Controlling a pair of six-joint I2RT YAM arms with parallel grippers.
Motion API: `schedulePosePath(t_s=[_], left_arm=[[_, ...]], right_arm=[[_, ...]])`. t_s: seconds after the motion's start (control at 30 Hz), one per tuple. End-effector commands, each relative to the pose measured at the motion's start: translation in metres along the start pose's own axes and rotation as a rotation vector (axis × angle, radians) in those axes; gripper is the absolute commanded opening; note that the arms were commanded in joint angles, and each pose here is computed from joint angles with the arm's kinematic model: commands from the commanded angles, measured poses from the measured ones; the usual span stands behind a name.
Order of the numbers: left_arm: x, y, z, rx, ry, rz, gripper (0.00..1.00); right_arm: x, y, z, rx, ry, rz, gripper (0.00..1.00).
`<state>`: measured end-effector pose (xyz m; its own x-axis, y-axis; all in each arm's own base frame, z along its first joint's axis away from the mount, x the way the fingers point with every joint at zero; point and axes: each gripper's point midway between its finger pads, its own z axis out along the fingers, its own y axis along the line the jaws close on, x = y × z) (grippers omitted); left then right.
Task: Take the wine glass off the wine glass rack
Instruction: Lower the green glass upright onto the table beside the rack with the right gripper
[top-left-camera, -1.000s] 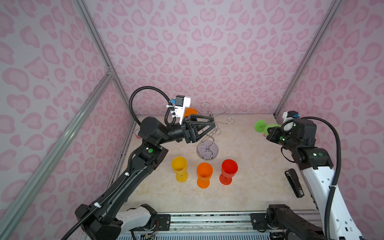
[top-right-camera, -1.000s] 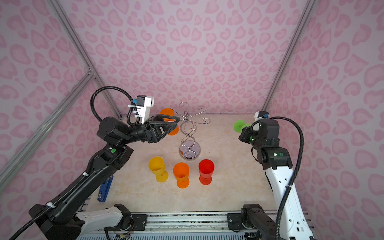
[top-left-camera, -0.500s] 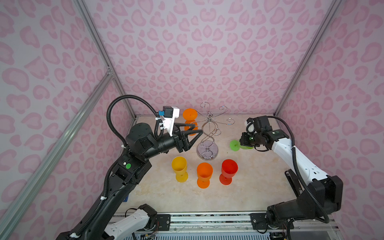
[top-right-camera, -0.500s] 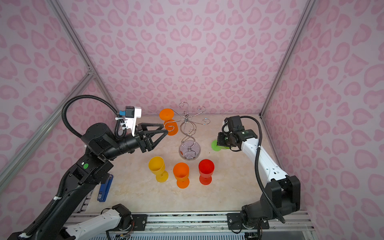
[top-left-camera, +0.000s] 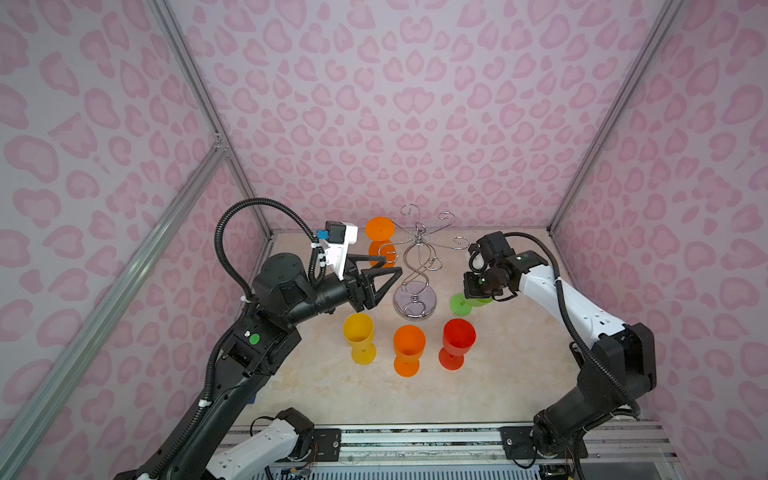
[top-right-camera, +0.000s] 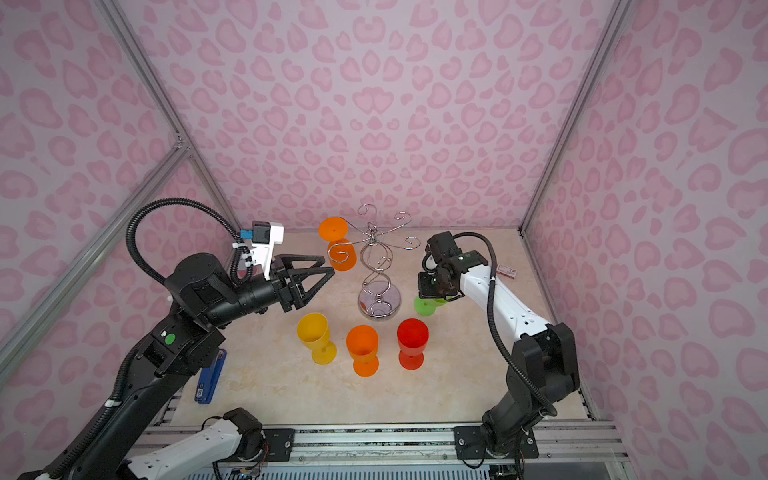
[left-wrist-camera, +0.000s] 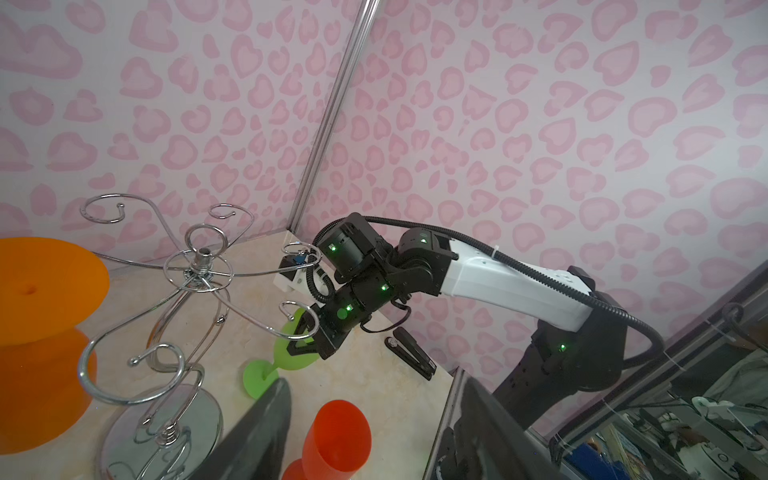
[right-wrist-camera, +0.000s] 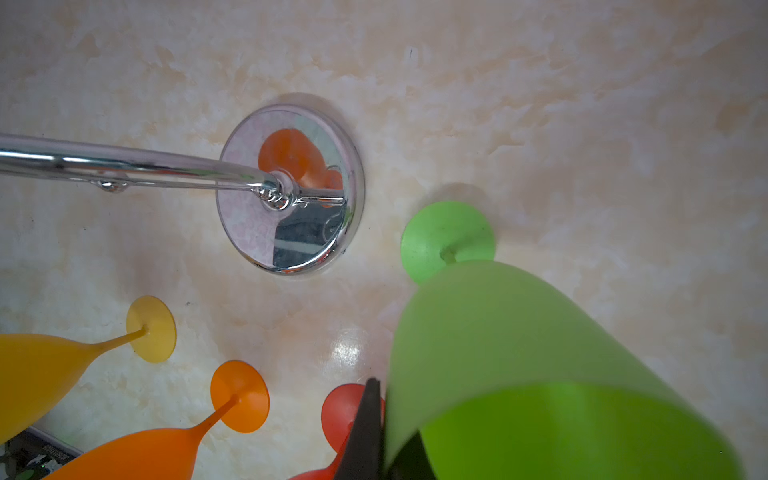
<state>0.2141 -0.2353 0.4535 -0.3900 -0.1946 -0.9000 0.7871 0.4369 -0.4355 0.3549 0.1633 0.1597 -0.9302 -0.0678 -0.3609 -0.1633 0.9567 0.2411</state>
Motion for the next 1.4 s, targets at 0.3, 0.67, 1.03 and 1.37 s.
schedulePosePath(t_s=[0.3, 0.67, 1.03, 1.37], left_arm=[[-0.001, -0.001, -0.002, 0.009, -0.012, 0.021, 0.67], [0.001, 0.002, 0.001, 0.003, -0.006, 0.009, 0.67], [-0.01, 0.011, -0.005, -0.053, -0.052, -0.031, 0.66], [-0.036, 0.086, -0.024, -0.173, -0.148, -0.344, 0.61]], right_arm=[[-0.002, 0.007, -0.004, -0.011, 0.02, -0.018, 0.24], [-0.017, 0.015, -0.025, -0.024, -0.028, -0.036, 0.35], [-0.018, 0.013, -0.08, -0.013, -0.165, -0.014, 0.39], [-0.01, -0.014, -0.152, -0.01, -0.445, 0.085, 0.39]])
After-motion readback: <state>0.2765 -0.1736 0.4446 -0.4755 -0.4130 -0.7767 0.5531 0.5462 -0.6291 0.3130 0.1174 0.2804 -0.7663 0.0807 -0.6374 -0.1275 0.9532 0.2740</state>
